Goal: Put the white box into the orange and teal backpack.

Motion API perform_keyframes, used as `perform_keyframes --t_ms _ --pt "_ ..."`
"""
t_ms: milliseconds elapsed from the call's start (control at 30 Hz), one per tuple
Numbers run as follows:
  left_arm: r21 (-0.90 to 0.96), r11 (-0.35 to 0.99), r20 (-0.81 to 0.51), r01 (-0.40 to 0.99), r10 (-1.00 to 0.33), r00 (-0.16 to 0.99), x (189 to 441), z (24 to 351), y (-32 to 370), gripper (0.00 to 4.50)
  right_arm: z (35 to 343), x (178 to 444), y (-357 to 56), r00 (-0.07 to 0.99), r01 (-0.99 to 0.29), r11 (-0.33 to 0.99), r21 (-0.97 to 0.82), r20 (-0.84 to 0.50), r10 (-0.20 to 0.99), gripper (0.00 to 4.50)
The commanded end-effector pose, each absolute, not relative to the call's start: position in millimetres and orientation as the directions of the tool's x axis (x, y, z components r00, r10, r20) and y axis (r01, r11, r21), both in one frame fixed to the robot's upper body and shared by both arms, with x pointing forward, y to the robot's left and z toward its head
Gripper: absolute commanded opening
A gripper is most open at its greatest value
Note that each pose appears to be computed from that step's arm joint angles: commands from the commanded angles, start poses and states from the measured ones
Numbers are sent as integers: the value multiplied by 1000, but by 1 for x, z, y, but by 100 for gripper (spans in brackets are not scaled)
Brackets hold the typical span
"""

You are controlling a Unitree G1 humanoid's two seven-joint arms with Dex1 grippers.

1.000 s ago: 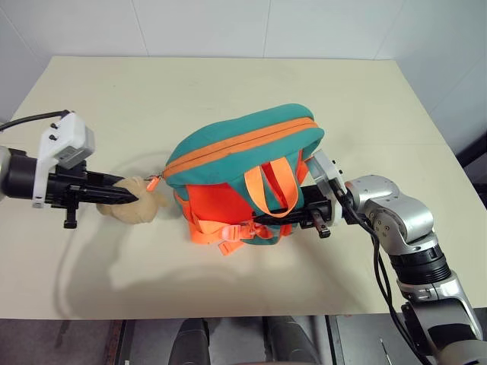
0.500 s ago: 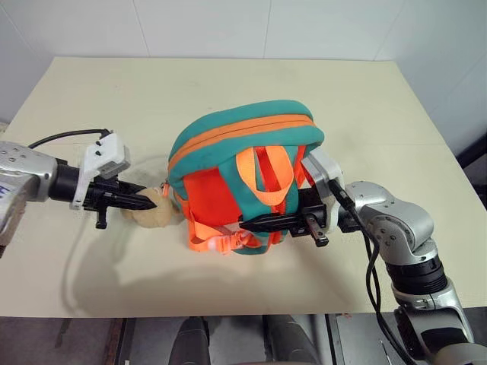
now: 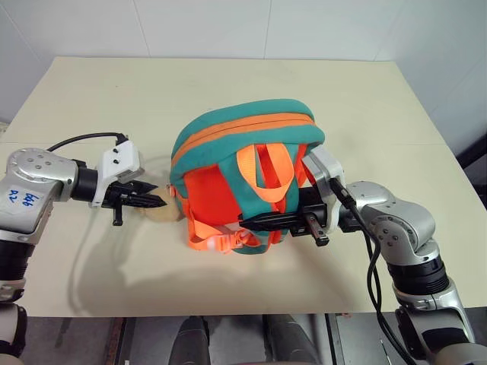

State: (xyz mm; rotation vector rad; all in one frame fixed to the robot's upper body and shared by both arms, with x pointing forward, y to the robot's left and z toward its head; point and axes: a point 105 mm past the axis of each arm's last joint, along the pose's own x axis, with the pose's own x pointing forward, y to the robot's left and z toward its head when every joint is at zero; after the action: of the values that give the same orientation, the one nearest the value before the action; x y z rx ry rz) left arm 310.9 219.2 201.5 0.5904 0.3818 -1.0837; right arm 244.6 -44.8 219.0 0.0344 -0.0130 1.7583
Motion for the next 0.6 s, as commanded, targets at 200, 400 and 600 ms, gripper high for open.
perform_keyframes --t_ms 200,400,600 --pt "350 451 -285 821 -784 552 292 251 232 368 222 248 -75 -96 -994 -98 -41 -50 994 270" --pt "340 488 -197 804 -799 568 274 242 255 450 216 262 -120 97 -994 88 -66 -152 984 447" --pt "324 506 -96 799 -823 560 264 235 272 450 212 284 -186 335 -941 307 -143 -272 902 447"
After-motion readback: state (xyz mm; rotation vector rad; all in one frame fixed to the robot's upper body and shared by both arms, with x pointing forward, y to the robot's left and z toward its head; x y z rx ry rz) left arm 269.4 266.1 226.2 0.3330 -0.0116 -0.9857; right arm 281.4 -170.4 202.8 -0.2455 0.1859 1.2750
